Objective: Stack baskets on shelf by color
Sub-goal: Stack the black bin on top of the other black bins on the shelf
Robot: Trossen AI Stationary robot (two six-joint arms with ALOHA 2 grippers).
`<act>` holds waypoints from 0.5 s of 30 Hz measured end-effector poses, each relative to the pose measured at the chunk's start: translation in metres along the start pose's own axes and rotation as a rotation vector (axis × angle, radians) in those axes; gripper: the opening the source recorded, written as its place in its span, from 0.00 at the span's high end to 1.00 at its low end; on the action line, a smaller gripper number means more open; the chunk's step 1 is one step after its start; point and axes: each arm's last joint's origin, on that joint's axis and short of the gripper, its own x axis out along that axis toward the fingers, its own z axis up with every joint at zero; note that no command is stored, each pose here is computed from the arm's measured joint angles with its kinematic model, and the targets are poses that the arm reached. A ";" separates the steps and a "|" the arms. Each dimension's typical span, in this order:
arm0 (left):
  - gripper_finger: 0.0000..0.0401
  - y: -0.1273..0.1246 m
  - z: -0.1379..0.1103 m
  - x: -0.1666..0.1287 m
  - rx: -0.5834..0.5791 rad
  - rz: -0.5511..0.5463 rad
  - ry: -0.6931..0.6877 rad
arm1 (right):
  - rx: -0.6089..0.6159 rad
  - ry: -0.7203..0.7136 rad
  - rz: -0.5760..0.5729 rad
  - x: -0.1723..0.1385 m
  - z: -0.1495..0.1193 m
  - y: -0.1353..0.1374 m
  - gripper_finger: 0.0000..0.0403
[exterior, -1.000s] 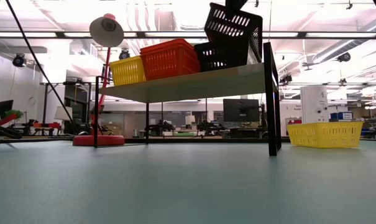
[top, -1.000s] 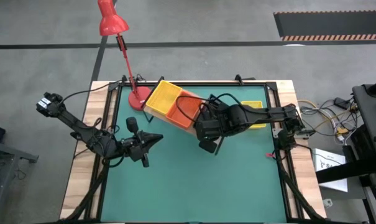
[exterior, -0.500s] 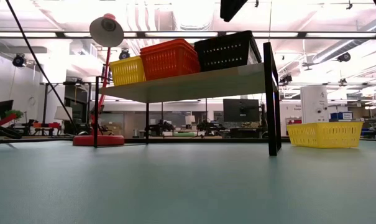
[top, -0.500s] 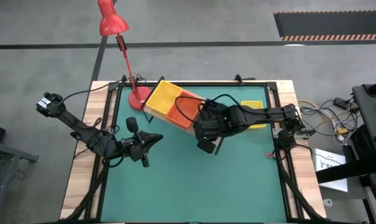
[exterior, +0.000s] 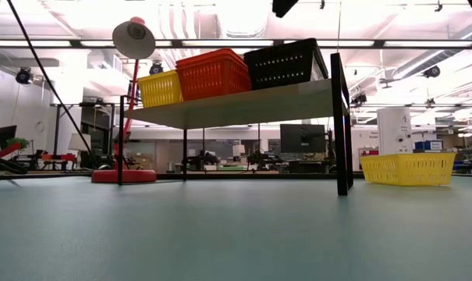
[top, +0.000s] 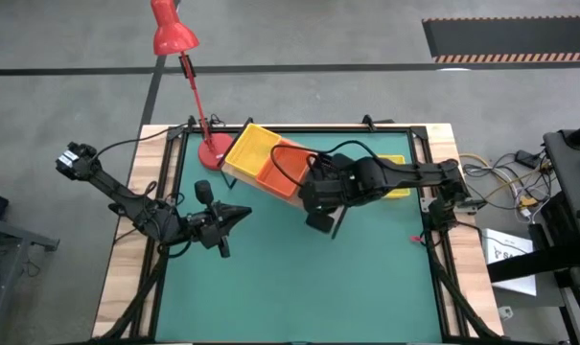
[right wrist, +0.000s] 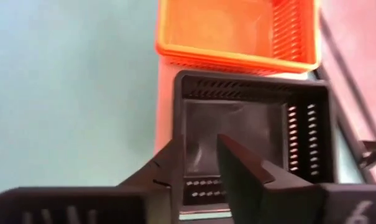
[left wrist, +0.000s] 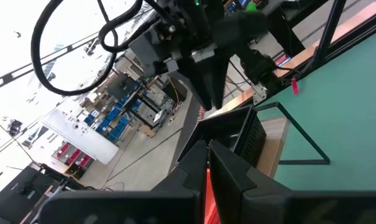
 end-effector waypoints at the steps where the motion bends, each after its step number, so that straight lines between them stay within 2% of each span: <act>1: 1.00 0.000 0.000 0.000 0.000 0.000 0.000 | -0.014 0.000 -0.017 0.002 0.001 -0.001 0.83; 6: 1.00 0.000 0.000 0.000 0.001 -0.001 0.000 | -0.065 0.032 -0.052 0.015 0.003 -0.002 0.96; 15: 1.00 0.000 0.000 0.000 0.001 -0.001 0.000 | -0.104 0.126 -0.075 0.048 0.009 0.001 0.98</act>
